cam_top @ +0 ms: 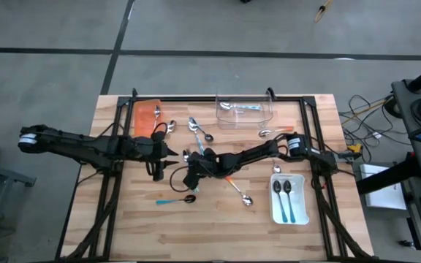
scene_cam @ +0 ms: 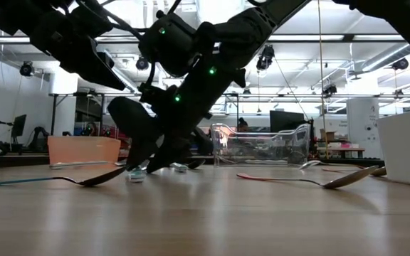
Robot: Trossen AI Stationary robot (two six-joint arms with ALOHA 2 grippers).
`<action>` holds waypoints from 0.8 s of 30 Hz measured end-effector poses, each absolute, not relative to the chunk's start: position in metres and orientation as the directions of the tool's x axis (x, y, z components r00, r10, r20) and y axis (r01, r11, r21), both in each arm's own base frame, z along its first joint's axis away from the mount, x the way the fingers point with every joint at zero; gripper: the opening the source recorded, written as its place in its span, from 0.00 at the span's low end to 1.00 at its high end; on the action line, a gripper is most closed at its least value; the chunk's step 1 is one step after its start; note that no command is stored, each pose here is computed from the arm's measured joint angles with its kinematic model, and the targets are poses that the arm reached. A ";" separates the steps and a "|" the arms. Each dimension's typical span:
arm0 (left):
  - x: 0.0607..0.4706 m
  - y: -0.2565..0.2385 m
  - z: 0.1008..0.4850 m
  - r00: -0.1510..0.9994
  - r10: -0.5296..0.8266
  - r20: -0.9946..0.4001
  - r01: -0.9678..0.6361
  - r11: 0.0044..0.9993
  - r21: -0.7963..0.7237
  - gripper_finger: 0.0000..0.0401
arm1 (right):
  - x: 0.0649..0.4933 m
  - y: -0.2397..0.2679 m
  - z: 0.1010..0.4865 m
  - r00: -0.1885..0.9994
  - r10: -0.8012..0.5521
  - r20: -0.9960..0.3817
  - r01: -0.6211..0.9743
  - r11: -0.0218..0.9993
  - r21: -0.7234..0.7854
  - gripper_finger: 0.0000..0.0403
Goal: Sort silverware by color (type)
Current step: Put the blue patterned spoon into the transparent bin
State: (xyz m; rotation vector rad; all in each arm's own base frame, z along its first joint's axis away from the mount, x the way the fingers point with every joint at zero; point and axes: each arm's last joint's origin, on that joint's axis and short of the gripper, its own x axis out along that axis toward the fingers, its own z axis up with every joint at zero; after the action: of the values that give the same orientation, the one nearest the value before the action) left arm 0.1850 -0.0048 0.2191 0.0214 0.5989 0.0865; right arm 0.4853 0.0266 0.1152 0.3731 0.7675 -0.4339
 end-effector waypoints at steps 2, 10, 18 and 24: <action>0.185 -0.005 0.219 0.822 0.088 -0.562 -0.075 0.996 0.045 0.30 | 0.485 0.027 0.115 0.636 -0.232 -0.736 0.478 0.867 0.139 0.45; 0.186 -0.005 0.220 0.828 0.088 -0.554 -0.076 0.996 0.044 0.30 | 0.483 0.026 0.115 0.621 -0.209 -0.755 0.410 0.908 0.086 0.45; 0.186 -0.005 0.220 0.831 0.087 -0.549 -0.076 0.996 0.043 0.30 | 0.480 0.025 0.113 0.586 -0.167 -0.793 0.351 0.934 0.063 0.44; 0.186 -0.005 0.221 0.836 0.087 -0.542 -0.077 0.996 0.042 0.30 | 0.479 0.024 0.112 0.576 -0.149 -0.804 0.335 0.940 0.066 0.37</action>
State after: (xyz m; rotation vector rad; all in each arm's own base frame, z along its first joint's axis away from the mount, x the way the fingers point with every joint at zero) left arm 0.1864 -0.0047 0.2210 0.0192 0.5747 0.0867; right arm 0.4788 0.0238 0.1125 0.2204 0.9154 -0.2857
